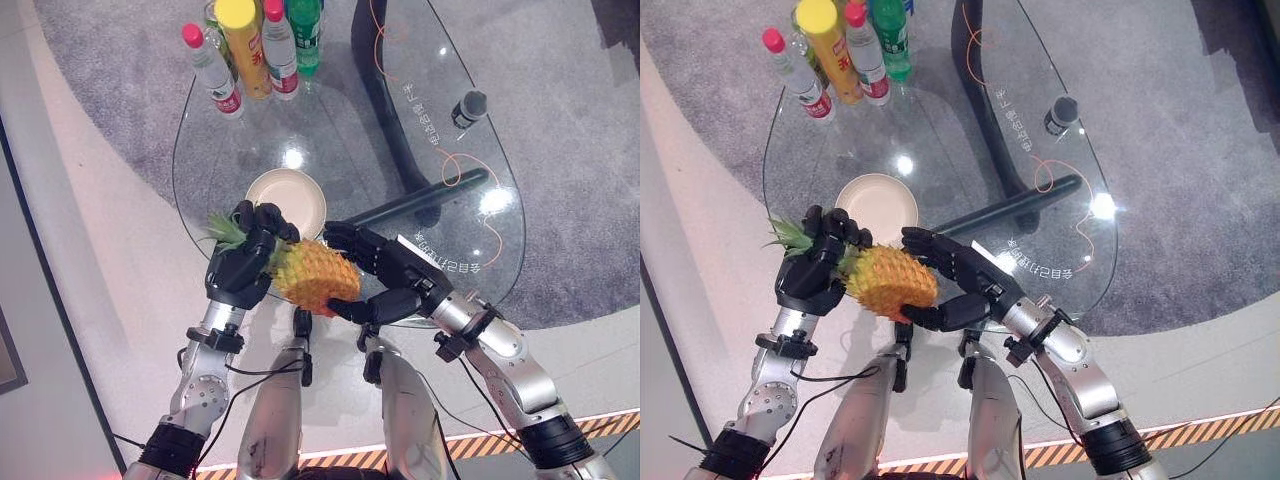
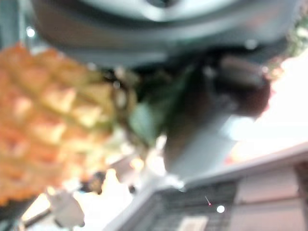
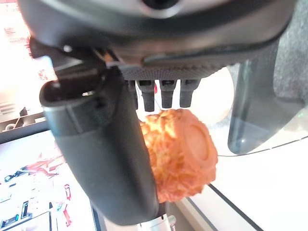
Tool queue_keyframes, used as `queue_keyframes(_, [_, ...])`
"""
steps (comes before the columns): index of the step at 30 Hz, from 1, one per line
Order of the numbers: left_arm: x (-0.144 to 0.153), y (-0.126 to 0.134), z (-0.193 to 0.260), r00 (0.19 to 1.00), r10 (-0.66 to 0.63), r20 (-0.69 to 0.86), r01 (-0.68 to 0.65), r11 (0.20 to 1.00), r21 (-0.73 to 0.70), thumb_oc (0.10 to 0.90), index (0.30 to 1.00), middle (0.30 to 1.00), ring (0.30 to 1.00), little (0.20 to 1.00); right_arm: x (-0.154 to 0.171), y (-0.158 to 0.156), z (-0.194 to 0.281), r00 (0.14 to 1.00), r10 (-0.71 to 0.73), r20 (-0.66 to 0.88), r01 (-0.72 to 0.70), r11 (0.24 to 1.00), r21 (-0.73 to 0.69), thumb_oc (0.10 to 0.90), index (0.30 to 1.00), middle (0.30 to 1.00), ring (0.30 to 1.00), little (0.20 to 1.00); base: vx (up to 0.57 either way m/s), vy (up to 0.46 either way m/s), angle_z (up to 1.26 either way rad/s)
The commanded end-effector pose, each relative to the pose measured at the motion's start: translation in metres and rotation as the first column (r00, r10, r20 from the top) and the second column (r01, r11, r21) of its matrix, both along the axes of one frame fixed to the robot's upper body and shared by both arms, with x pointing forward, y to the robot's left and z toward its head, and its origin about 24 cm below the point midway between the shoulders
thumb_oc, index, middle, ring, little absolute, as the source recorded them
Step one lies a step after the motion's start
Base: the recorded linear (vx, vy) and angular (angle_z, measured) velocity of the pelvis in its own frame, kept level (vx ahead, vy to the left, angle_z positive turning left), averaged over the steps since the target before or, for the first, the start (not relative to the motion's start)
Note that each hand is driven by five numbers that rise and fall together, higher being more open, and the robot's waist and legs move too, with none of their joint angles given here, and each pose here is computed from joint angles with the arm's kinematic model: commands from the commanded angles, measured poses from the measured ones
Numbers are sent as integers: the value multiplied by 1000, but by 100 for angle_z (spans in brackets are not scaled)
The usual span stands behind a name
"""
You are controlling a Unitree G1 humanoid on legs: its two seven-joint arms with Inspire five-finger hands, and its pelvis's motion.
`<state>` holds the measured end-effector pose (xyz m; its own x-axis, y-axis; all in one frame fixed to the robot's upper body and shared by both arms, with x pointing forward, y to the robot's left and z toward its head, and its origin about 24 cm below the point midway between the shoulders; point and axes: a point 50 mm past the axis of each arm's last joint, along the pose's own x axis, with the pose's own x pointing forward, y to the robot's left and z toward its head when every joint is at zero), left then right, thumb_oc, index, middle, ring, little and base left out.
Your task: Pick up the fruit to the plate
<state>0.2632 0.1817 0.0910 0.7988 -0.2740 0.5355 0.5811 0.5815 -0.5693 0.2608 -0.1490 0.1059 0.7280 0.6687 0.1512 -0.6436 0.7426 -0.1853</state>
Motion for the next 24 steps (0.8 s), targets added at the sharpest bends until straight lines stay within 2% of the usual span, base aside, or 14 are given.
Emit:
queue_keyframes(1, [-21, -4, 63, 924, -48, 380, 74, 996, -54, 100, 300, 300, 300, 200, -6, -20, 41, 974, -64, 217, 61, 998, 23, 800, 900, 900, 900, 900, 0, 0, 0])
queue_keyframes(9, [-24, 17, 75, 879, 152, 453, -145, 988, -50, 100, 300, 300, 300, 200, -7, -22, 32, 987, -47, 153, 44, 999, 22, 800, 900, 900, 900, 900, 0, 0, 0])
queue_keyframes(16, [-23, 28, 87, 828, 272, 490, -285, 957, -49, 100, 300, 300, 300, 200, -7, -19, 25, 992, -38, 118, 35, 999, 31, 800, 900, 900, 900, 900, 0, 0, 0])
queue_keyframes(20, [-23, 32, 92, 800, 349, 489, -379, 925, -40, 100, 300, 300, 300, 200, -7, -18, 23, 995, -21, 96, 17, 999, 43, 800, 900, 900, 900, 900, 0, 0, 0])
queue_keyframes(24, [-23, 34, 97, 744, 452, 493, -512, 859, -15, 100, 300, 300, 300, 200, -6, -14, 17, 999, 5, 50, -8, 999, 47, 800, 900, 900, 900, 900, 0, 0, 0])
